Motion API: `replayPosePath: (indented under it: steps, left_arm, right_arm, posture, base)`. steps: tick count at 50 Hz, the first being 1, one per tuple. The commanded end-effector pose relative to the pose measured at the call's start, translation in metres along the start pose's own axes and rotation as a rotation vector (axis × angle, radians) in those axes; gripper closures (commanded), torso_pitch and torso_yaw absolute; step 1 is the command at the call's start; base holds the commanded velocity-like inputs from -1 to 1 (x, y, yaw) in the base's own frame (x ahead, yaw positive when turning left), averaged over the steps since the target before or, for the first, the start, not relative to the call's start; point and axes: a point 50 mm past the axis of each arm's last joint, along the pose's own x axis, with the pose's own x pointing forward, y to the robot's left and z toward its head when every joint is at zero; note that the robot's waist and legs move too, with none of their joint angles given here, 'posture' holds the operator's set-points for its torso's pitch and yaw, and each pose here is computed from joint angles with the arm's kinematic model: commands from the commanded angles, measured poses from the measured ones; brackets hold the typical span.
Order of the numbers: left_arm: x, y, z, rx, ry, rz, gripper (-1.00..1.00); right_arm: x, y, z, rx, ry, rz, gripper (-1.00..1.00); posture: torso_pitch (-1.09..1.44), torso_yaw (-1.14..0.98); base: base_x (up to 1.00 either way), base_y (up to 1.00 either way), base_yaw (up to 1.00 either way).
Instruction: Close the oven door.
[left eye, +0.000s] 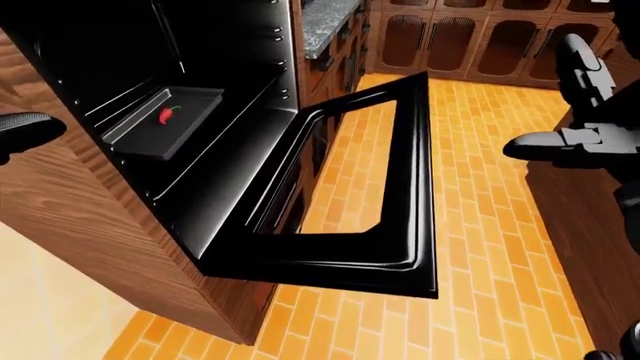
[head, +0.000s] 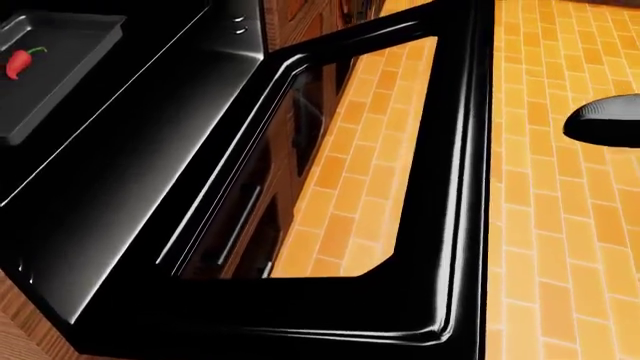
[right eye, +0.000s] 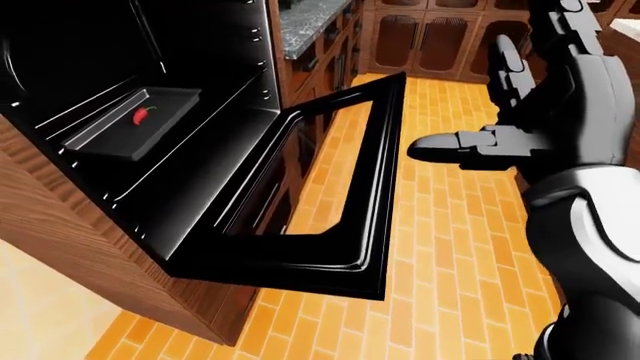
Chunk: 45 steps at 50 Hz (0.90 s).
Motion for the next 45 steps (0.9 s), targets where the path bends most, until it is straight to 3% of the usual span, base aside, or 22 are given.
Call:
replayPosePath:
  steps: [1, 39, 45]
  left_arm:
    - [-0.0011, -0.0032, 0.0157, 0.006, -0.082, -0.017, -1.00]
    - [-0.0011, -0.0029, 0.0161, 0.008, -0.085, -0.016, -1.00]
    - [-0.0003, -0.0009, 0.0179, 0.011, -0.101, 0.001, -1.00]
  right_arm:
    - [-0.0012, -0.0033, 0.0136, -0.008, -0.077, -0.019, -1.00]
    - [-0.0025, -0.0024, 0.0149, -0.012, -0.090, -0.008, -1.00]
    - [0.0008, -0.0060, 0.0175, -0.011, -0.096, -0.040, -1.00]
  posture:
    - [0.00, 0.00]
    - [0.00, 0.00]
    - [0.00, 0.00]
  base:
    - [0.00, 0.13, 0.00]
    - [0.00, 0.14, 0.00]
    - [0.00, 0.00, 0.00]
